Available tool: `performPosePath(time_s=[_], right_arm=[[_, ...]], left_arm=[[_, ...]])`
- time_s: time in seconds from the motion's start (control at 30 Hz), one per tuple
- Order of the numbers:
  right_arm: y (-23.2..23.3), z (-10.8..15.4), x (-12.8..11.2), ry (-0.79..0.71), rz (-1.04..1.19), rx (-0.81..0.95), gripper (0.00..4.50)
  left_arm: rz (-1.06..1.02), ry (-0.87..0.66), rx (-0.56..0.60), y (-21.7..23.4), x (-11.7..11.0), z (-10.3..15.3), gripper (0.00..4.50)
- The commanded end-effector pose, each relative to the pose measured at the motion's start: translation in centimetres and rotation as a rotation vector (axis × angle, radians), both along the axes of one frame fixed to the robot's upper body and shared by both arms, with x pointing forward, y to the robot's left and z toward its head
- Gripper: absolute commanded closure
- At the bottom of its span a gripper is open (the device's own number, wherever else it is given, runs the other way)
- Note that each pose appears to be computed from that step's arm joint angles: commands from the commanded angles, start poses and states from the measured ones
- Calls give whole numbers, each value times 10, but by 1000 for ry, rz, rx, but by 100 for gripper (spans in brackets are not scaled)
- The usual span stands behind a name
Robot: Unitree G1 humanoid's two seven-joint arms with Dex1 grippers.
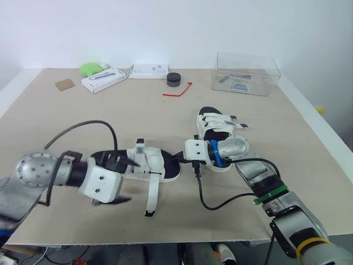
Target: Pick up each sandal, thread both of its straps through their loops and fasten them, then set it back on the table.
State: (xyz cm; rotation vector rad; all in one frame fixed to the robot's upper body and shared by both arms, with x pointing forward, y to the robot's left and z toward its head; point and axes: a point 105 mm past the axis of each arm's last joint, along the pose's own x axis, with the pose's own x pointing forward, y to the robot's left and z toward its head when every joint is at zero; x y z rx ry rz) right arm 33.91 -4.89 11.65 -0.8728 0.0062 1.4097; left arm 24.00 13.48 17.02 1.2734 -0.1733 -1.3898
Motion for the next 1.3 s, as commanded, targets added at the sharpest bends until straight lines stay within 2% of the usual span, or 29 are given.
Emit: performPosePath(time_s=[0.03, 0.3, 0.47, 0.5, 0.53, 0.6, 0.77, 0.8, 0.83, 0.9, 0.97, 1.07, 1.1, 1.17, 1.3], right_arm=[[-11, -24, 2, 57, -44, -82, 450], [-14, -24, 2, 55, -55, -84, 450], [-17, -25, 1, 57, -63, -86, 450], [-18, -25, 1, 58, -66, -87, 450], [-18, -25, 1, 58, -68, -88, 450], [-19, -25, 1, 58, -71, -88, 450], [-18, -24, 2, 58, -73, -87, 450], [-18, -24, 2, 58, -73, -87, 450], [-18, -24, 2, 57, -73, -87, 450], [-18, -24, 3, 57, -74, -87, 450], [-18, -24, 3, 56, -75, -87, 450], [-18, -24, 4, 56, -77, -89, 450], [-18, -24, 4, 56, -77, -89, 450], [-18, -24, 5, 54, -79, -88, 450], [-17, -23, 6, 51, -78, -90, 450]], left_arm=[[-131, -92, 7, -13, -5, -13, 4], [-262, -16, -12, -37, -18, -43, 4], [-304, 8, -38, -48, -22, -45, 4], [-311, 14, -27, -48, -22, -46, 27], [-316, 17, -12, -47, -22, -48, 27], [-320, 14, 15, -46, -21, -50, 106], [-316, -4, 5, -49, -16, -49, 336], [-318, -7, 1, -50, -15, -48, 336], [-321, -8, -5, -51, -15, -48, 402], [-324, -8, -16, -53, -15, -46, 440], [-318, -5, -34, -54, -15, -43, 440], [-238, 65, -134, -53, -9, -32, 440], [-169, 124, -219, -51, -2, -22, 440], [0, 306, -420, -44, 16, -3, 440], [183, 607, -650, -35, 36, 12, 440]])
